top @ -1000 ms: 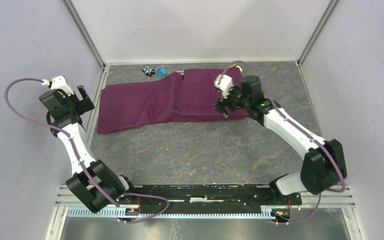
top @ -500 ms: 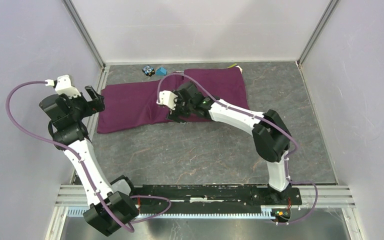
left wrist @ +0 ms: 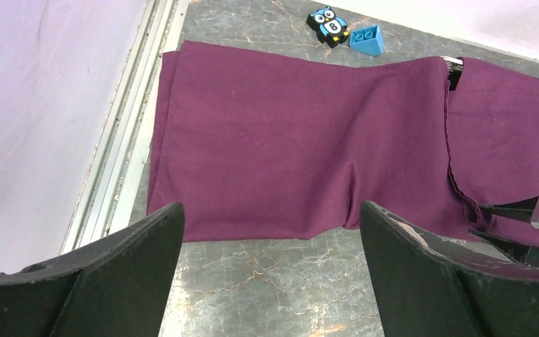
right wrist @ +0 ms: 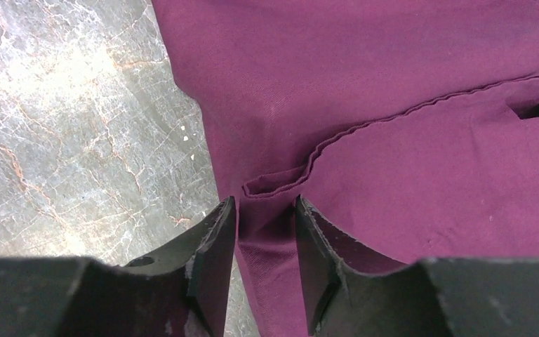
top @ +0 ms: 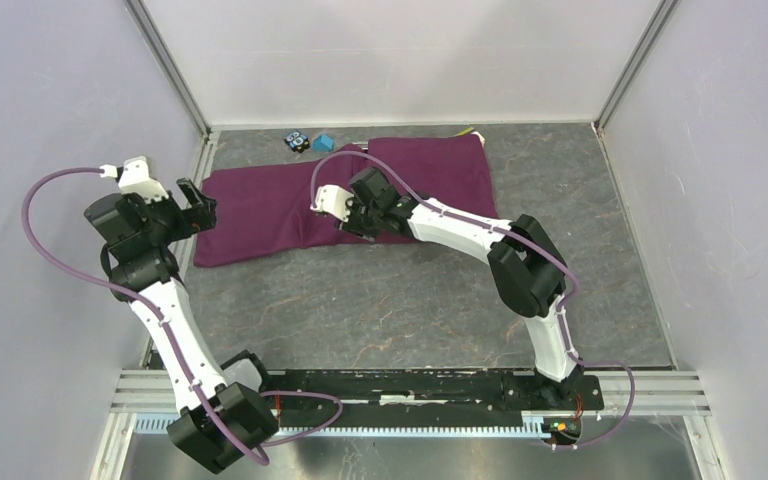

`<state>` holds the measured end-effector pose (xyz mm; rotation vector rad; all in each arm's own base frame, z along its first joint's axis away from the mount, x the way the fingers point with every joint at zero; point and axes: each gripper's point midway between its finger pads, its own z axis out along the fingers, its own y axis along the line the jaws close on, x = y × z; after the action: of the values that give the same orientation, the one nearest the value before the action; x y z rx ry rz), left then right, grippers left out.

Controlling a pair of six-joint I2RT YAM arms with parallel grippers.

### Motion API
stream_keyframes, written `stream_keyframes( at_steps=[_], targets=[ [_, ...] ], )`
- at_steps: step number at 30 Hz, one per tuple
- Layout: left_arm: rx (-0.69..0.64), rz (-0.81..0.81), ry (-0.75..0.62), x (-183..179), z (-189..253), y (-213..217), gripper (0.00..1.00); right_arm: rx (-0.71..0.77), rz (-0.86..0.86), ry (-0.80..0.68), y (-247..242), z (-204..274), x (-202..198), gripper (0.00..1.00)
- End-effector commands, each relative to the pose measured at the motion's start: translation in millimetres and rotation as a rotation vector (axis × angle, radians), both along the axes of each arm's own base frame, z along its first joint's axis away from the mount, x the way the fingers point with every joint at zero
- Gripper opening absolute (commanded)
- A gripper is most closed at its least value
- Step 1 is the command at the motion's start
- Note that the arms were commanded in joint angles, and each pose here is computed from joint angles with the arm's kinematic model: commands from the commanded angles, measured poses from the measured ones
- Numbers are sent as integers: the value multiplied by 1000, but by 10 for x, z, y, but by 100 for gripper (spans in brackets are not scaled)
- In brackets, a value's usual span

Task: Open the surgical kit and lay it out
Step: Open the surgical kit at the center of the board.

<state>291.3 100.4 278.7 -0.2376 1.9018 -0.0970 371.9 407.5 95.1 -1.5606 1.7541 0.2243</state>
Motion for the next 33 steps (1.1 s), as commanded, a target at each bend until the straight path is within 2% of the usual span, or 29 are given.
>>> stream_keyframes(
  at_steps=[1,4,8,11,14,19,23,26,28,29,30,31,33],
  targets=[
    [-32,-17,-12,13,-5,-62,100,56,-22,-44,69,255,98,38],
    [-26,-18,-17,16,5,-61,100,79,-29,-34,63,315,97,26],
    [-26,-13,-18,27,2,-43,100,122,-81,-20,-21,448,181,3],
    [-30,-28,-23,43,8,-63,100,172,-150,-29,-230,657,284,1],
    [-19,-95,-11,70,-5,-143,100,230,-243,-66,-661,944,394,1],
    [-32,-155,14,120,-2,-245,100,323,-474,-131,-1869,1461,641,1],
    [-35,-191,-5,131,80,-356,100,306,-750,-220,-3337,1580,679,1],
    [-35,-210,-19,128,125,-415,100,257,-949,-268,-4442,1514,456,2],
    [-33,-222,-28,120,153,-454,100,199,-1066,-278,-5084,1347,238,7],
    [-33,-227,-31,115,159,-470,100,165,-1136,-279,-5397,1233,111,14],
    [-32,-231,-32,111,160,-483,100,129,-1186,-272,-5638,1118,4,33],
    [-32,-238,-33,110,156,-504,100,98,-1240,-251,-5864,965,-116,46],
    [-31,-244,-32,113,126,-521,100,54,-1311,-217,-6185,698,-291,66]
  ],
)
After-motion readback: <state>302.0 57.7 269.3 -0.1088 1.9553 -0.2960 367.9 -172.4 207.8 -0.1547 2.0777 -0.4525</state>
